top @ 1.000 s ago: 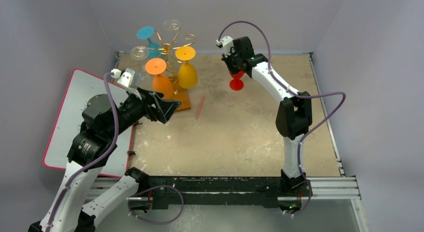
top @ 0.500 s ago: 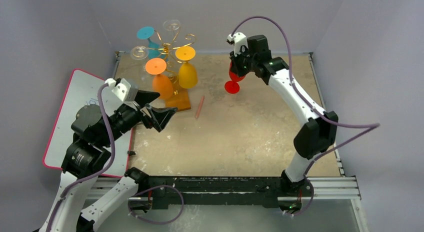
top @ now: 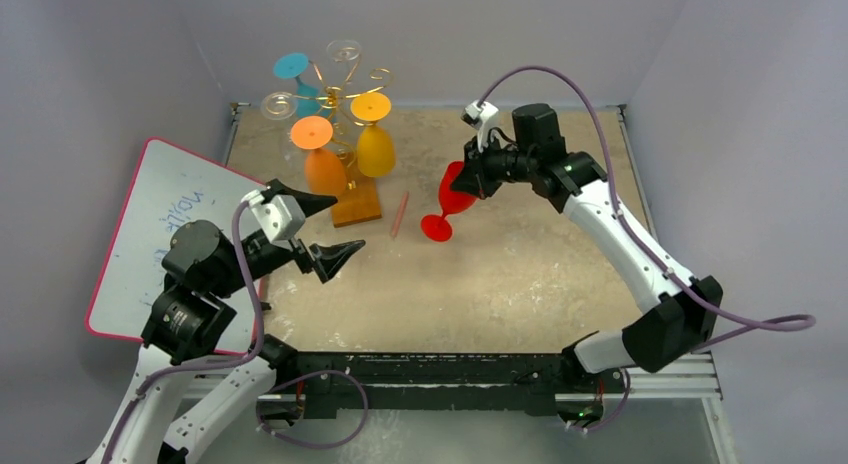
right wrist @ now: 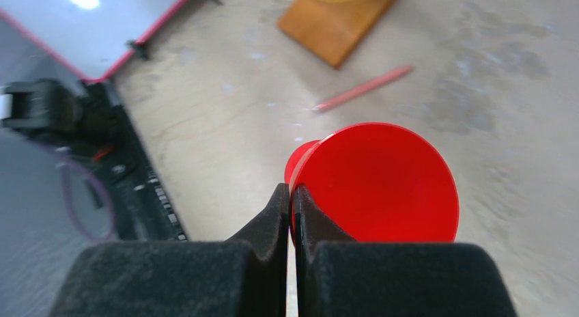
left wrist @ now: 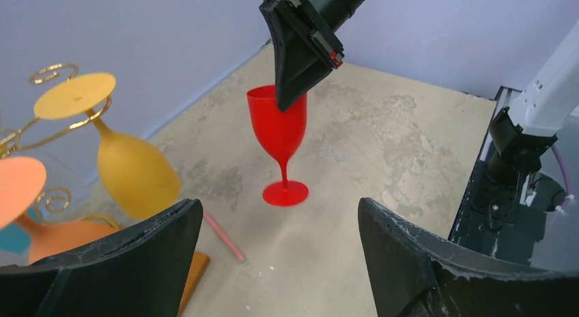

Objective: Place the wine glass upside down on the wine glass rack

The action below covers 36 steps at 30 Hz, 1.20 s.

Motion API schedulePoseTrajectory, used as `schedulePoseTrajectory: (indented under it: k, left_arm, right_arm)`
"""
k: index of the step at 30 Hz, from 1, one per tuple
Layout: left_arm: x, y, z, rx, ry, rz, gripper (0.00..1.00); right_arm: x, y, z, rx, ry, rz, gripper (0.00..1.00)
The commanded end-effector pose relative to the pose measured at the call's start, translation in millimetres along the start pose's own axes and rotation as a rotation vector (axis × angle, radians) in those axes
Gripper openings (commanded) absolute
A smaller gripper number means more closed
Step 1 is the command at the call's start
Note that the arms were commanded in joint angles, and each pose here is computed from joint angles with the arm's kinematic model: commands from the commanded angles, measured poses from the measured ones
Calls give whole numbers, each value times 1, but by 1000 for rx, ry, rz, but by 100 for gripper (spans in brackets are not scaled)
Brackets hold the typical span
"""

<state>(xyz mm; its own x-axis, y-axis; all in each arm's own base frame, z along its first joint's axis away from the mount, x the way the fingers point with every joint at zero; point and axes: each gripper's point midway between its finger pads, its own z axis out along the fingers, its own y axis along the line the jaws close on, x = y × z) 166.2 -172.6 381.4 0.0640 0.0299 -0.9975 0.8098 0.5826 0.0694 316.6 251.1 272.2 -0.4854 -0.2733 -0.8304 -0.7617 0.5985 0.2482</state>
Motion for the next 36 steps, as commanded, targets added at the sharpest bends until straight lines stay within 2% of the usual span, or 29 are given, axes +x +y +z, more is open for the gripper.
schedulePoseTrajectory:
  k: [1, 6, 11, 16, 25, 30, 36]
  left_arm:
    - [-14, -11, 0, 98, -64, 189, 83]
    - [0, -15, 1, 136, -63, 258, 83]
    - [14, -33, 3, 260, -52, 281, 82]
    - [33, -46, 0, 382, 22, 327, 79]
    - [42, -67, -5, 533, 27, 312, 73]
    - [50, -68, -8, 525, 36, 305, 74]
    - [40, -72, -10, 538, 4, 317, 72]
  right_arm:
    - [-17, 67, -33, -274, -106, -7, 0]
    - [-17, 106, -59, -460, -149, -47, 0]
    - [-27, 139, -86, -627, -214, -87, 0]
    - [-34, 162, -109, -755, -260, -73, 0]
    - [-45, 176, -126, -839, -332, -48, 0]
    - [-48, 178, -126, -850, -345, 0, 0]
    - [-50, 182, -127, -896, -341, 0, 0]
